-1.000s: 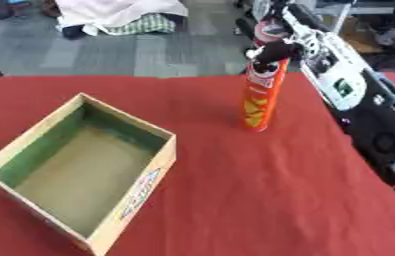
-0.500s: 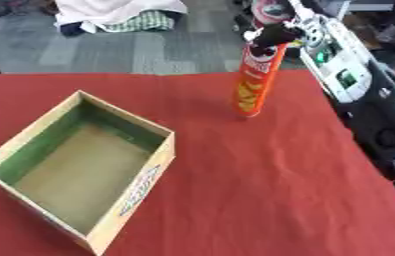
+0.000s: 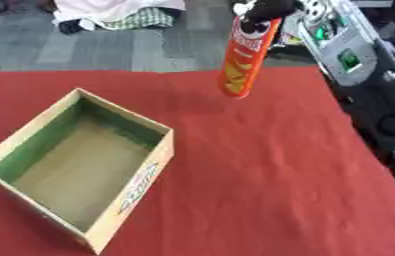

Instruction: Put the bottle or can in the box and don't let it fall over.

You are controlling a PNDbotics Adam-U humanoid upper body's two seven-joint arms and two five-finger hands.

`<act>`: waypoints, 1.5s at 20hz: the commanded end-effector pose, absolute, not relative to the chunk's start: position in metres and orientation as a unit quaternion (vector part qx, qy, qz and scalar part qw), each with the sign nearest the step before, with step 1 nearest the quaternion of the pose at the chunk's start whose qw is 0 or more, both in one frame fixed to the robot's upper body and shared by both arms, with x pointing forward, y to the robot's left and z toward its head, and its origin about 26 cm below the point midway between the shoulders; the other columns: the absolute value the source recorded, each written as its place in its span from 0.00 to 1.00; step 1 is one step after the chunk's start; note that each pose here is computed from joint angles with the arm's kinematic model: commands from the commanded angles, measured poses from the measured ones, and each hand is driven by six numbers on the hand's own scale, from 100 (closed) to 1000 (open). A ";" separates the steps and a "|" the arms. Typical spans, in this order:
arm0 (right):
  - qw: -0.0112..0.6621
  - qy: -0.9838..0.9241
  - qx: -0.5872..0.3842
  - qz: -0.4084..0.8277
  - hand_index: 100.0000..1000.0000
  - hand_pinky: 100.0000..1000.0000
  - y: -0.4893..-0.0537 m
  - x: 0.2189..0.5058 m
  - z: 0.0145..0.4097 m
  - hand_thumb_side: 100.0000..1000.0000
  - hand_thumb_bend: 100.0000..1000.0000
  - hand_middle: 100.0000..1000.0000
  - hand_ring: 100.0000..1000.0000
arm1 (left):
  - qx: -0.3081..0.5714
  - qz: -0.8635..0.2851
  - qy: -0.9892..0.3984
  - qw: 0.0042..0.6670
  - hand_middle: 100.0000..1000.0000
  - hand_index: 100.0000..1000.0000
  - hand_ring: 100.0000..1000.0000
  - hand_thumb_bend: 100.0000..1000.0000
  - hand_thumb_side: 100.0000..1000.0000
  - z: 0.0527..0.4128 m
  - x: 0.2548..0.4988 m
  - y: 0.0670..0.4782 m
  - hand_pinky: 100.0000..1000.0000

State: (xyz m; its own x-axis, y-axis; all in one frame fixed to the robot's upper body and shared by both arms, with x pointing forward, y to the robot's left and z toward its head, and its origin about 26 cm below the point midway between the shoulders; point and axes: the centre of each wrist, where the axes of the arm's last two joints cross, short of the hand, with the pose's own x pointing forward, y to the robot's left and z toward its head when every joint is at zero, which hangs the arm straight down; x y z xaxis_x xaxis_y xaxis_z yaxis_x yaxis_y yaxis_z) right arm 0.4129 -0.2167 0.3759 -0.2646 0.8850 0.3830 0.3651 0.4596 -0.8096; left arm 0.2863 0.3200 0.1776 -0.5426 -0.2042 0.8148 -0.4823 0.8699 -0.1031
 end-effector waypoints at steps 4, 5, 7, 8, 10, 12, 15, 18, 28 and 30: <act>0.355 -0.787 -0.376 0.338 0.02 0.00 -0.165 0.377 0.406 0.00 0.00 0.00 0.15 | 0.208 0.152 -0.870 0.420 0.76 0.66 0.81 0.60 0.36 0.188 0.283 0.324 0.80; 0.348 -0.789 -0.367 0.347 0.02 0.00 -0.157 0.373 0.406 0.00 0.00 0.00 0.15 | 0.208 0.151 -0.871 0.420 0.76 0.66 0.81 0.60 0.36 0.188 0.283 0.324 0.80; 0.337 -0.794 -0.351 0.365 0.02 0.00 -0.142 0.367 0.407 0.00 0.00 0.00 0.15 | 0.208 0.152 -0.870 0.419 0.76 0.66 0.81 0.60 0.36 0.188 0.283 0.324 0.80; 0.332 -0.797 -0.340 0.374 0.02 0.00 -0.133 0.364 0.407 0.00 0.00 0.00 0.15 | 0.209 0.152 -0.870 0.419 0.76 0.66 0.81 0.60 0.36 0.188 0.283 0.325 0.80; 0.323 -0.800 -0.321 0.390 0.02 0.00 -0.118 0.357 0.406 0.00 0.00 0.00 0.15 | 0.209 0.153 -0.871 0.418 0.76 0.66 0.81 0.60 0.36 0.188 0.283 0.325 0.80; 0.314 -0.803 -0.304 0.406 0.02 0.00 -0.105 0.352 0.405 0.00 0.00 0.00 0.15 | 0.210 0.154 -0.870 0.418 0.76 0.66 0.81 0.60 0.36 0.188 0.283 0.325 0.80; 0.305 -0.804 -0.281 0.425 0.02 0.00 -0.089 0.345 0.401 0.00 0.00 0.00 0.15 | 0.212 0.155 -0.870 0.416 0.76 0.66 0.80 0.60 0.36 0.189 0.283 0.325 0.80; 0.303 -0.806 -0.258 0.438 0.02 0.00 -0.075 0.341 0.397 0.00 0.00 0.00 0.15 | 0.213 0.156 -0.871 0.414 0.76 0.66 0.80 0.60 0.36 0.190 0.282 0.325 0.80; 0.301 -0.812 -0.203 0.458 0.04 0.00 -0.035 0.333 0.373 0.00 0.00 0.00 0.17 | 0.215 0.161 -0.872 0.410 0.76 0.66 0.80 0.61 0.36 0.192 0.282 0.326 0.80; 0.299 -0.812 -0.203 0.459 0.07 0.00 -0.029 0.333 0.365 0.00 0.00 0.00 0.22 | 0.214 0.162 -0.872 0.409 0.76 0.66 0.80 0.61 0.36 0.192 0.283 0.325 0.80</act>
State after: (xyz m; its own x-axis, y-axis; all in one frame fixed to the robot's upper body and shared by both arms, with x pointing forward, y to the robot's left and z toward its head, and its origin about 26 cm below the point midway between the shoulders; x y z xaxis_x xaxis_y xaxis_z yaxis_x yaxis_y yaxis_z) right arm 0.3383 -0.0331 0.3589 -0.7241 0.6115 0.3190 0.0262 0.4866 -0.8733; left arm 0.2854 0.3219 0.1806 -0.5477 -0.2129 0.8092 -0.5008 0.8581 -0.1132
